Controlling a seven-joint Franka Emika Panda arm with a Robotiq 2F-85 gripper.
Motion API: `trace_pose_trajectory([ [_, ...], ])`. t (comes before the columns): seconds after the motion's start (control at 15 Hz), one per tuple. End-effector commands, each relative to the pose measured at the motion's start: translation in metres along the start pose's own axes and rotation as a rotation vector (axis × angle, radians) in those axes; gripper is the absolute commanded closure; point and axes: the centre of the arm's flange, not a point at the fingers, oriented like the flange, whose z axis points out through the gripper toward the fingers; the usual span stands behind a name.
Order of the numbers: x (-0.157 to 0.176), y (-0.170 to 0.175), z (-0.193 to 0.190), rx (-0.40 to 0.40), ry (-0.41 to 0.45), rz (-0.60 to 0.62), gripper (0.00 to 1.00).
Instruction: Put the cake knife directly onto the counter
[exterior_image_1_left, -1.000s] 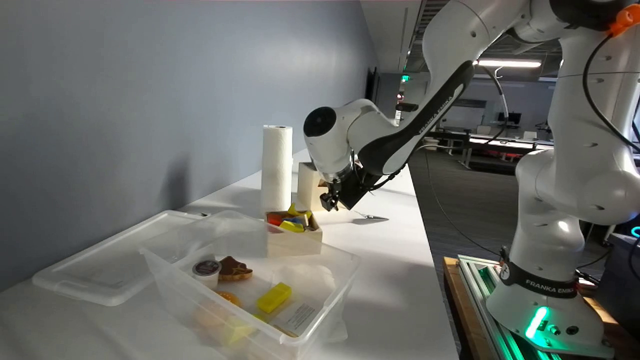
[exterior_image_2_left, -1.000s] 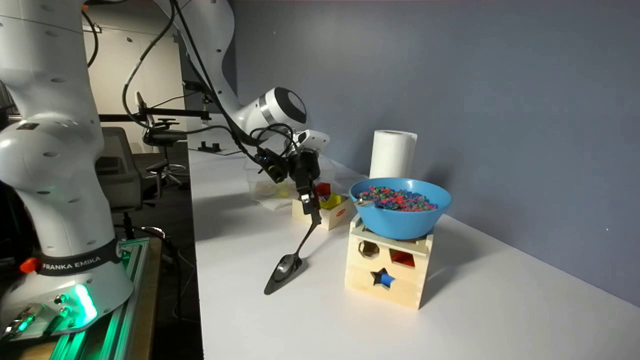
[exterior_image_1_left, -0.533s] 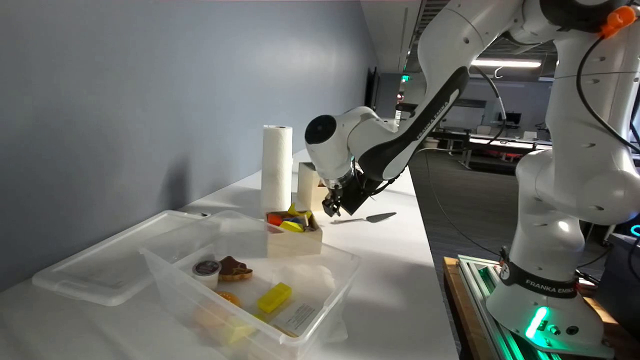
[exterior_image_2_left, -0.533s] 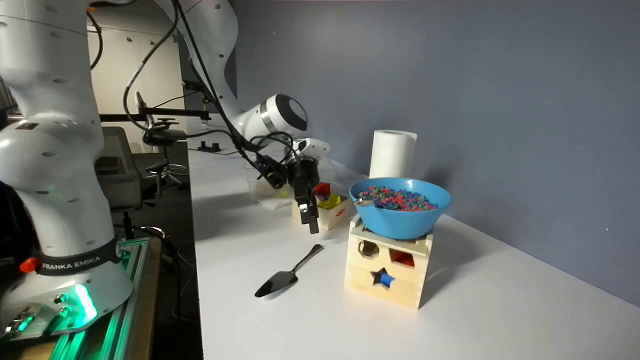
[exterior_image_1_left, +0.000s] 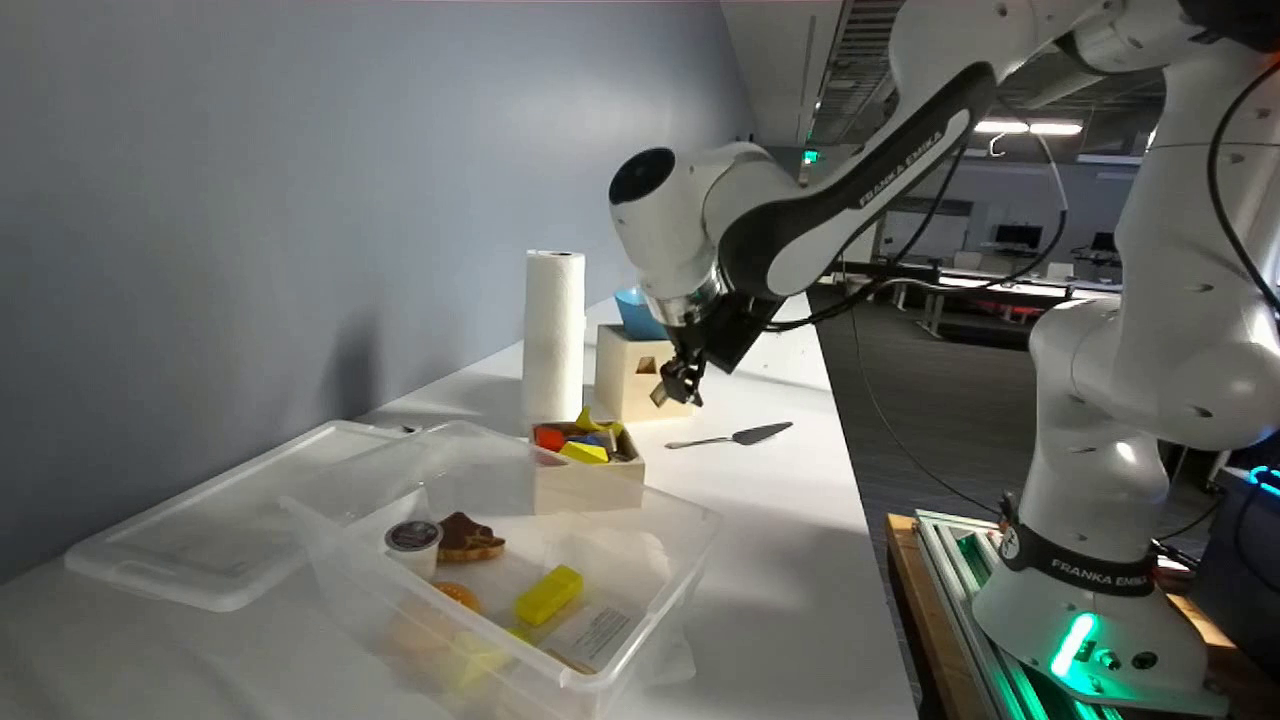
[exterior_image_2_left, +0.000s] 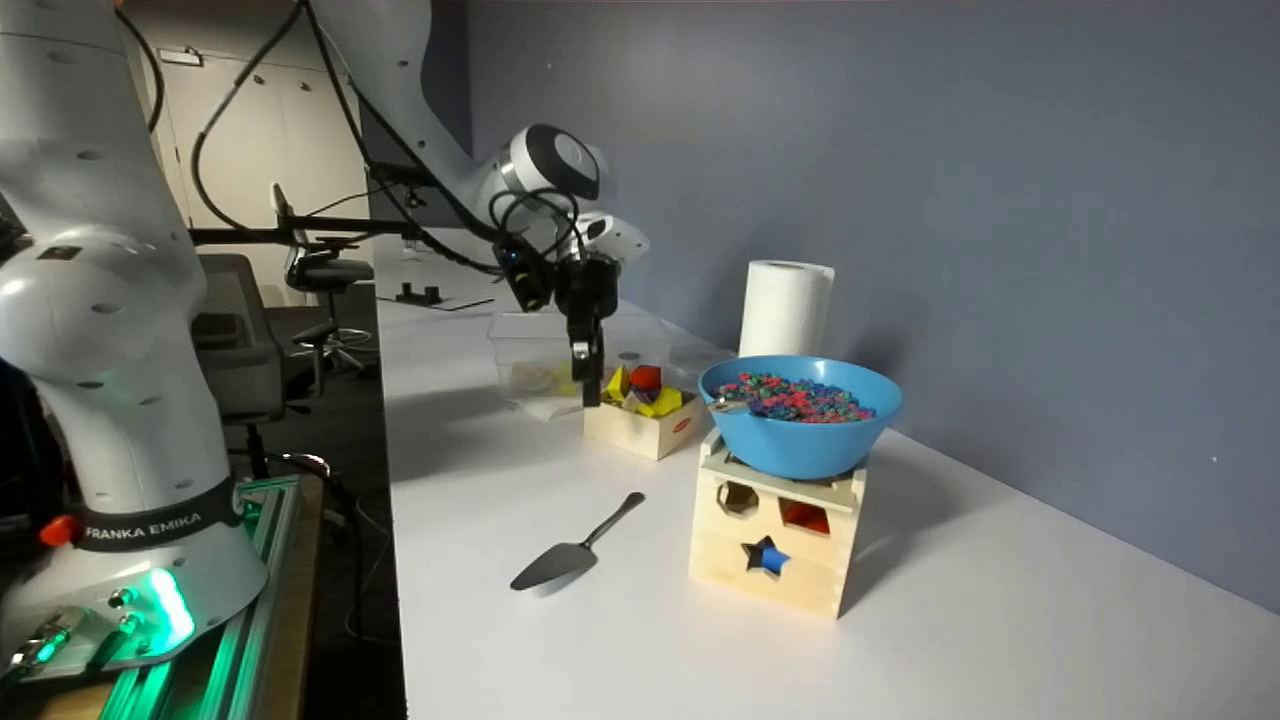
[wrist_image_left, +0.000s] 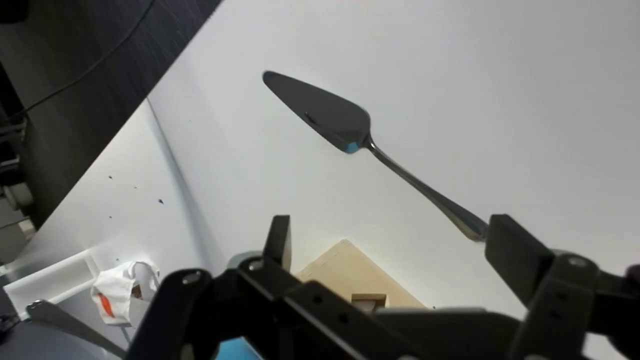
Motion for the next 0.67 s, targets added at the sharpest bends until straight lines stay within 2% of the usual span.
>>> trace_pose_trajectory([
  [0.0, -0.019, 0.057, -0.058, 0.069, -0.085, -0.145, 0.00],
  [0.27, -0.039, 0.093, -0.097, 0.184, -0.135, -0.328, 0.00],
  [0.53, -0.051, 0.120, -0.112, 0.283, -0.166, -0.517, 0.00],
  [0.6, -0.044, 0.103, -0.105, 0.235, -0.135, -0.438, 0.00],
])
